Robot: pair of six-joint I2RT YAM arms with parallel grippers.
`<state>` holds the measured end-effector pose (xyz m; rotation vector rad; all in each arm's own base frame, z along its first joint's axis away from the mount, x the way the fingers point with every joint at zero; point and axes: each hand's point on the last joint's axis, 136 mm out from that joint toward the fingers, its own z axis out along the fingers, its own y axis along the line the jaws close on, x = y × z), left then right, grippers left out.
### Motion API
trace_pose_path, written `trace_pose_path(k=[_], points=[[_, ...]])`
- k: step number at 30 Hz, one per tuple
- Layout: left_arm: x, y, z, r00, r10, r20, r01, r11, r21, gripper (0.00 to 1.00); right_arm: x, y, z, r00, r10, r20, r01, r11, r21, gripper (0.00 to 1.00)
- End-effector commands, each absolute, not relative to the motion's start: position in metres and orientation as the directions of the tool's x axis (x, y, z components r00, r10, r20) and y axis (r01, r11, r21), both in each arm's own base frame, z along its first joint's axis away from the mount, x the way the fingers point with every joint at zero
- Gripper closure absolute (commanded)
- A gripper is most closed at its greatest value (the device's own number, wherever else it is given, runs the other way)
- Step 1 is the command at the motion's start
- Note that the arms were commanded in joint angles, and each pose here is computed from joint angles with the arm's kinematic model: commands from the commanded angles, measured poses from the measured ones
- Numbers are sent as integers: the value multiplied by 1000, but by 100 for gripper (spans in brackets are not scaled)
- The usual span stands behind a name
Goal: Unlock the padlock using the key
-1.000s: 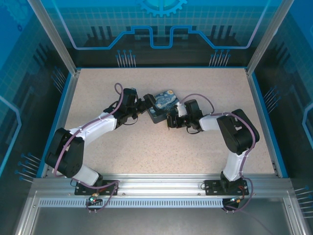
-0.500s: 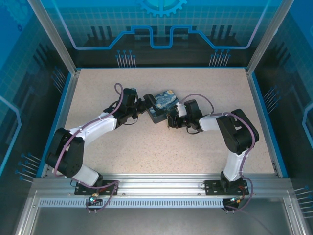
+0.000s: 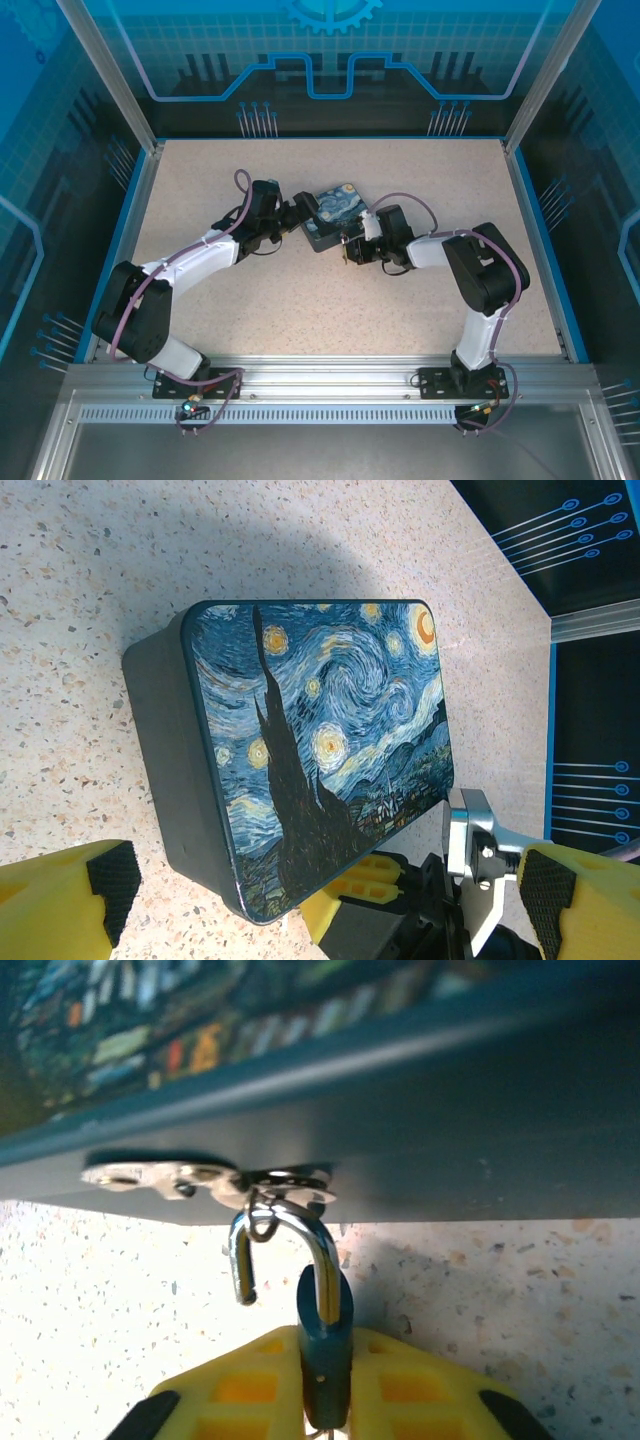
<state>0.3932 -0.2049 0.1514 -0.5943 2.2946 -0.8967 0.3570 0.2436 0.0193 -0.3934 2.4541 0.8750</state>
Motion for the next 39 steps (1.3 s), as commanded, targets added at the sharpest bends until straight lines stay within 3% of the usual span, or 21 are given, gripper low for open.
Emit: trace_pose_path(k=[1, 7, 16, 30, 39], points=[[401, -203, 179, -693, -585, -421, -129, 675, -726, 1, 337, 240, 7, -862, -139, -487, -405, 767, 498, 91], [401, -200, 179, -691, -576, -437, -130, 693, -709, 1, 339, 238, 12, -871, -131, -474, -387, 777, 496, 100], [402, -193, 170, -722, -516, -461, -155, 770, -619, 1, 342, 236, 30, -909, -85, -408, -303, 806, 508, 100], [393, -186, 118, -844, -273, -463, -145, 945, -293, 1, 334, 237, 24, -960, -1, -281, -146, 857, 494, 100], [387, -184, 87, -872, -212, -441, -137, 971, -196, 1, 325, 232, 26, -966, -7, -258, -121, 896, 428, 100]])
